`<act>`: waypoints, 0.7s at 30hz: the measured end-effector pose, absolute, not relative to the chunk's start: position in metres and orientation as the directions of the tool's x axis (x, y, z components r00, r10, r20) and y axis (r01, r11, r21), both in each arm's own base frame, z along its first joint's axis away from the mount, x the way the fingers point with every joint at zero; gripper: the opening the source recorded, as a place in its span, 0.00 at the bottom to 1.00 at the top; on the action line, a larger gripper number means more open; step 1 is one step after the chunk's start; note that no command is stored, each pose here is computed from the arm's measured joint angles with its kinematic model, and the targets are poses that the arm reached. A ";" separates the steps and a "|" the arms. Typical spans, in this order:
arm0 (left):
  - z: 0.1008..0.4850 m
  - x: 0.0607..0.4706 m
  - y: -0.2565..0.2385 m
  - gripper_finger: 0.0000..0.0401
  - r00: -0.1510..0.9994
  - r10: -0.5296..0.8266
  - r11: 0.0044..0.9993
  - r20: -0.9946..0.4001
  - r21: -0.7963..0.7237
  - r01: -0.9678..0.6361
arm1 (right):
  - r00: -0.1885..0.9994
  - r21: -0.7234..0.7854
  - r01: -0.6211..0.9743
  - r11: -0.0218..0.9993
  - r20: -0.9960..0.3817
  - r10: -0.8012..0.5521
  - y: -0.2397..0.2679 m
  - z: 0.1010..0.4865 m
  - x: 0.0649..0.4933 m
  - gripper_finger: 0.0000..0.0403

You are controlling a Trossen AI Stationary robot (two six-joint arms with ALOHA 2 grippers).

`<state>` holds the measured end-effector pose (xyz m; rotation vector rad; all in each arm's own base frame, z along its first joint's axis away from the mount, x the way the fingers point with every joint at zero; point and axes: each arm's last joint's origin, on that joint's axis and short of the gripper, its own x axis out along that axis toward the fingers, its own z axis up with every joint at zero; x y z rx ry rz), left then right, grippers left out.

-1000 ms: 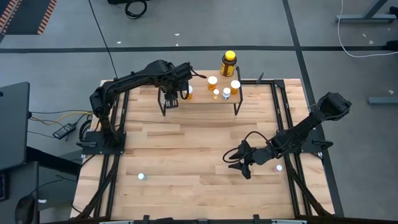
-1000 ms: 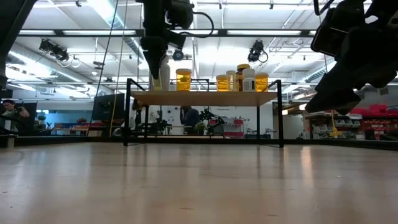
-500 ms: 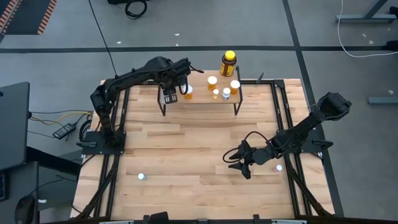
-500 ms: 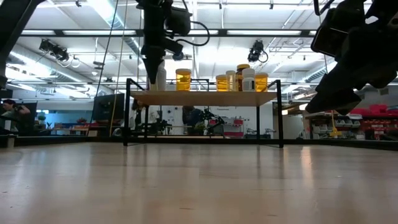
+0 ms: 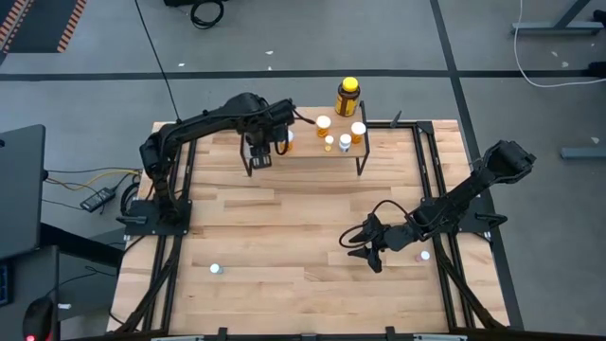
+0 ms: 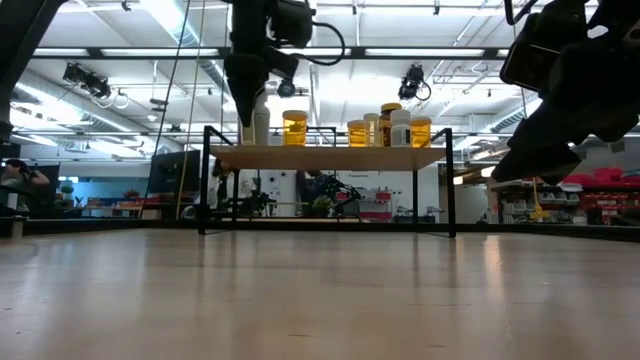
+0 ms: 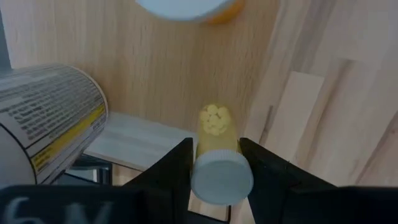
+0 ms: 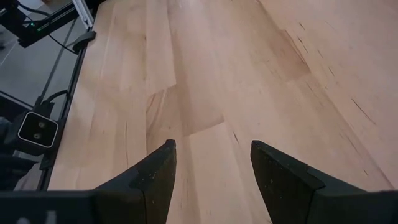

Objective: Pick and place medicine bottles onto shelf by color
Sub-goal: Put the small yellow medicine bottle on the shelf

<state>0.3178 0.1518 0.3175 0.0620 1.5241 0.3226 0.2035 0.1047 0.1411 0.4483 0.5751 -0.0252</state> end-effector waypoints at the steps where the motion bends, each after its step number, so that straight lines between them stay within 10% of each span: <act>1: 0.317 0.317 0.152 0.33 0.010 0.244 0.956 -0.970 0.238 -0.170 | 0.842 0.403 0.146 0.904 -0.531 0.100 0.105 0.141 0.204 0.53; 21: 0.318 0.316 0.154 0.52 -0.010 0.286 0.934 -0.958 0.281 -0.223 | 0.841 0.403 0.147 0.903 -0.531 0.100 0.105 0.141 0.203 0.53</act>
